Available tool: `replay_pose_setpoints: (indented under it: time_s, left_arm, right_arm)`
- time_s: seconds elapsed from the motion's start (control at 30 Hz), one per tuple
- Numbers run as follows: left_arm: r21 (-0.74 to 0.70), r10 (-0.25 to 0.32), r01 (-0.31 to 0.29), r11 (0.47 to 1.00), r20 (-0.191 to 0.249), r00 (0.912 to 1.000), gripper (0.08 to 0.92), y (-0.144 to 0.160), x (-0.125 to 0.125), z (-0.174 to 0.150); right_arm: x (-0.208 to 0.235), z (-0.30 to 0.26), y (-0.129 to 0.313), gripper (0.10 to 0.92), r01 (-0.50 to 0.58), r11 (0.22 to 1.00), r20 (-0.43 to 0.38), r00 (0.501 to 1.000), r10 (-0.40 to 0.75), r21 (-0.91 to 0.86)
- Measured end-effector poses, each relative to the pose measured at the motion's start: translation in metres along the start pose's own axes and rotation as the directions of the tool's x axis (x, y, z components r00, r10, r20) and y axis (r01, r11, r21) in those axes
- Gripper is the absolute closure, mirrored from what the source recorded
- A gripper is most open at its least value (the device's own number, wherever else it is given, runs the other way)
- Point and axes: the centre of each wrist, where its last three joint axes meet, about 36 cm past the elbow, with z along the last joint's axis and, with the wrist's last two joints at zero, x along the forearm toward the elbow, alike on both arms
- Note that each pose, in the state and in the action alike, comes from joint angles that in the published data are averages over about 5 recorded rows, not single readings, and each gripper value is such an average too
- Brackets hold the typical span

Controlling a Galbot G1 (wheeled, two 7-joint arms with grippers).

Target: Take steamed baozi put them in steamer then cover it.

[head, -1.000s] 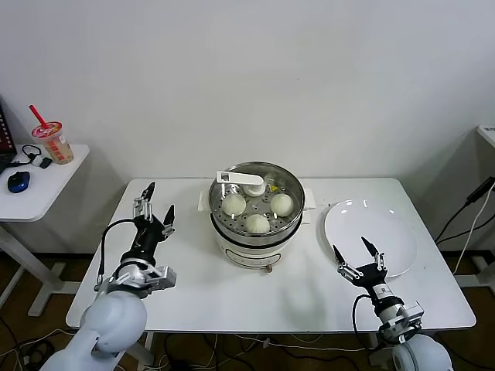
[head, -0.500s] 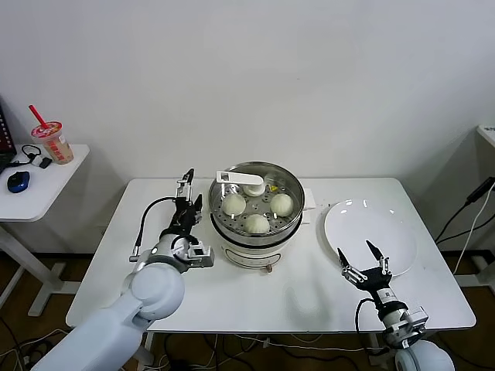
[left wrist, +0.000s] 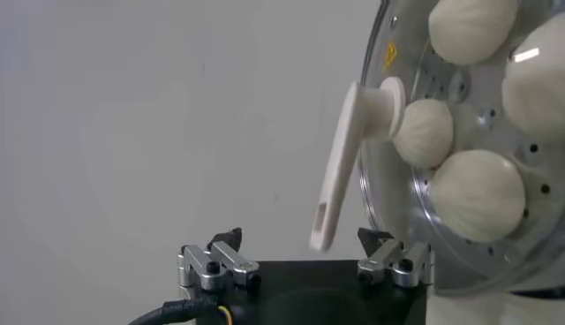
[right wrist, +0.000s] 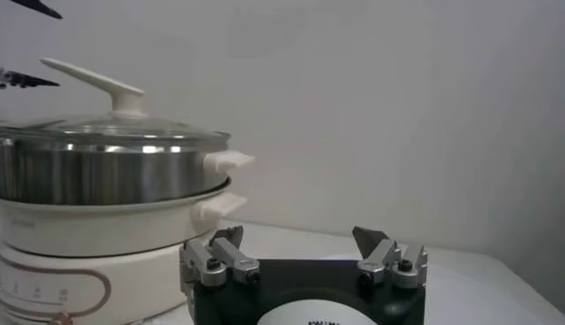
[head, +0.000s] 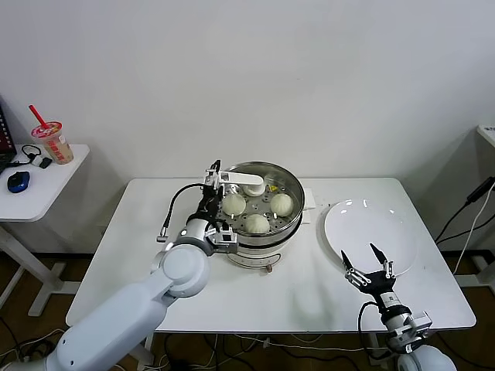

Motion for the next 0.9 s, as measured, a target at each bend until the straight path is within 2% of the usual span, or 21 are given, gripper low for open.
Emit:
replay_pose_setpoints:
  time_s: [0.17, 0.5, 0.6, 0.9]
  left_arm:
    - [-0.009, 0.003, -0.003, 1.000, -0.006, 1.0000, 0.177, 0.000, -0.013, -0.005]
    - [-0.016, 0.013, -0.014, 1.000, -0.046, 0.9989, 0.183, -0.002, -0.036, -0.004]
    - [-0.019, 0.016, -0.017, 1.000, -0.048, 0.9987, 0.236, -0.003, -0.039, -0.005]
    - [-0.024, 0.024, -0.025, 0.999, -0.046, 0.9987, 0.493, -0.008, -0.042, -0.011]
  right_arm:
    - [0.001, 0.002, -0.001, 0.200, -0.003, 1.000, -0.003, 1.000, 0.003, -0.001]
    - [0.002, 0.004, -0.001, 0.200, -0.005, 1.000, -0.004, 1.000, 0.005, -0.003]
    - [0.002, 0.005, -0.001, 0.200, -0.005, 1.000, -0.004, 1.000, 0.005, -0.004]
    - [0.002, 0.007, -0.002, 0.200, -0.007, 1.000, -0.006, 1.000, 0.007, -0.004]
